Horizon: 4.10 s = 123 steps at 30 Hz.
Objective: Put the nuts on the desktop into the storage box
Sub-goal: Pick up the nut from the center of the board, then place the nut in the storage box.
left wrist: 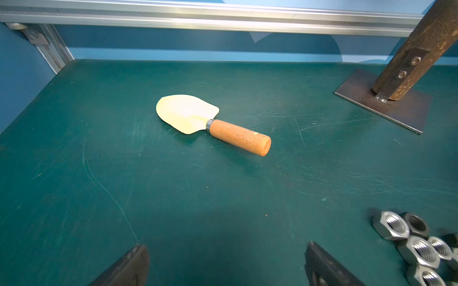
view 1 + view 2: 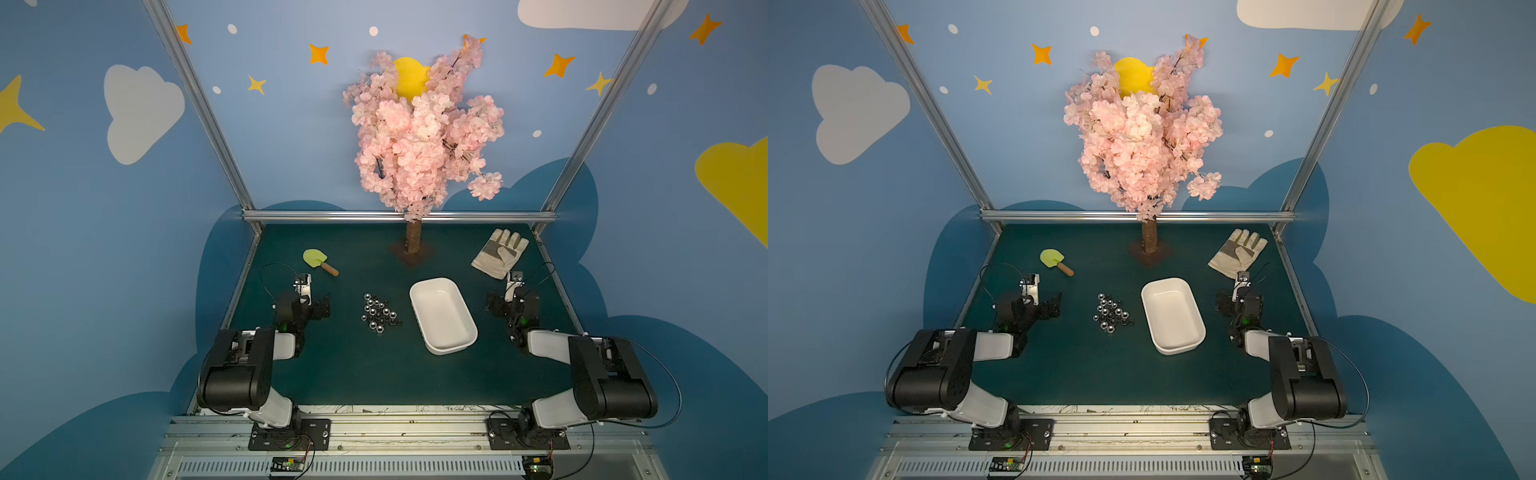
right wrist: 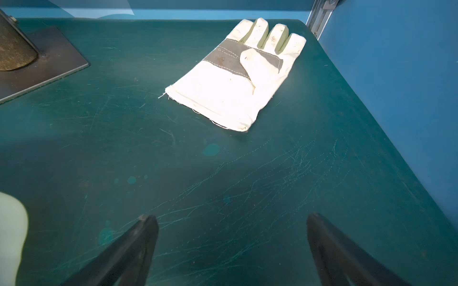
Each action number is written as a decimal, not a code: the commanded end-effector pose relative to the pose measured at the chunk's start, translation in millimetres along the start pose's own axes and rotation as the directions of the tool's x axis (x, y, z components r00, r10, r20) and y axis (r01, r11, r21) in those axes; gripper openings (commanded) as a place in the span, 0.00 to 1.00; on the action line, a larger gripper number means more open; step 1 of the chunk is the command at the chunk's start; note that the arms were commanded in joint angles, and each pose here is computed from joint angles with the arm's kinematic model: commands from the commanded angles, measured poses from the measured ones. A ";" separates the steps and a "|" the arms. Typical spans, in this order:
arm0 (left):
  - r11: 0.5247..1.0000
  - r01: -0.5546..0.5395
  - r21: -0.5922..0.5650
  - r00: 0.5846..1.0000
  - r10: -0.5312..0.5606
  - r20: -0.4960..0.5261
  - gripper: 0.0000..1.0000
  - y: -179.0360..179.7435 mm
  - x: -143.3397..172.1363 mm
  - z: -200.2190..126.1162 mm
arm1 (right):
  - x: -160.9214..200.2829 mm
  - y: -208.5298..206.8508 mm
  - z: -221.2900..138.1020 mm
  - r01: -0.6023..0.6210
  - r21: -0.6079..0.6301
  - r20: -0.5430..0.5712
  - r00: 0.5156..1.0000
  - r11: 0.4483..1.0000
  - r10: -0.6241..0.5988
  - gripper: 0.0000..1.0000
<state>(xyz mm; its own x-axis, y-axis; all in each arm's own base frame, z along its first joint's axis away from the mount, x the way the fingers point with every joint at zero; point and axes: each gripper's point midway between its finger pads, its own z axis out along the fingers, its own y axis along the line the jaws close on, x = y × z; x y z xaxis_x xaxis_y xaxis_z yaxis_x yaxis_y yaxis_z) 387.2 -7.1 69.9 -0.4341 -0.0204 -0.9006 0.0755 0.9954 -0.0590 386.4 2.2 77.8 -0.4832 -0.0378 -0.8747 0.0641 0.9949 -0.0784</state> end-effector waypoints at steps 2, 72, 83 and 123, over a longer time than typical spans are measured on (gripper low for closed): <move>1.000 -0.014 0.003 0.999 0.014 0.034 1.00 -1.4 -14.2 0.5 | -10.4 1.4 -0.6 -0.002 -0.003 0.026 1.000 1.000 0.003 0.98; 0.980 0.197 -0.011 0.979 -0.198 -0.051 1.00 -31.1 -117.3 -52.4 | 15.2 463.5 -45.9 0.194 -0.801 -0.298 0.692 0.566 -0.658 0.63; 0.980 0.195 -0.031 0.979 -0.196 -0.049 1.00 -27.9 -116.5 -53.4 | 22.1 468.2 -27.1 0.248 -0.783 -0.273 0.689 0.571 -0.672 0.63; 0.978 0.193 -0.079 0.980 -0.196 -0.031 1.00 -20.3 -113.4 -57.5 | -122.9 248.2 -121.2 0.168 -0.517 -0.270 0.899 0.840 -0.346 0.14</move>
<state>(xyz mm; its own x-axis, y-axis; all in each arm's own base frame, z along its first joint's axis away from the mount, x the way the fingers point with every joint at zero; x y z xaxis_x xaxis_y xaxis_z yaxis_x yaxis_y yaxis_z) 384.1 -18.1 200.8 -0.4652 -0.2059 -0.8609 -0.0788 0.9783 -0.1914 365.4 296.1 240.0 -0.6523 -0.3601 -0.6669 -0.5322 0.8441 0.0648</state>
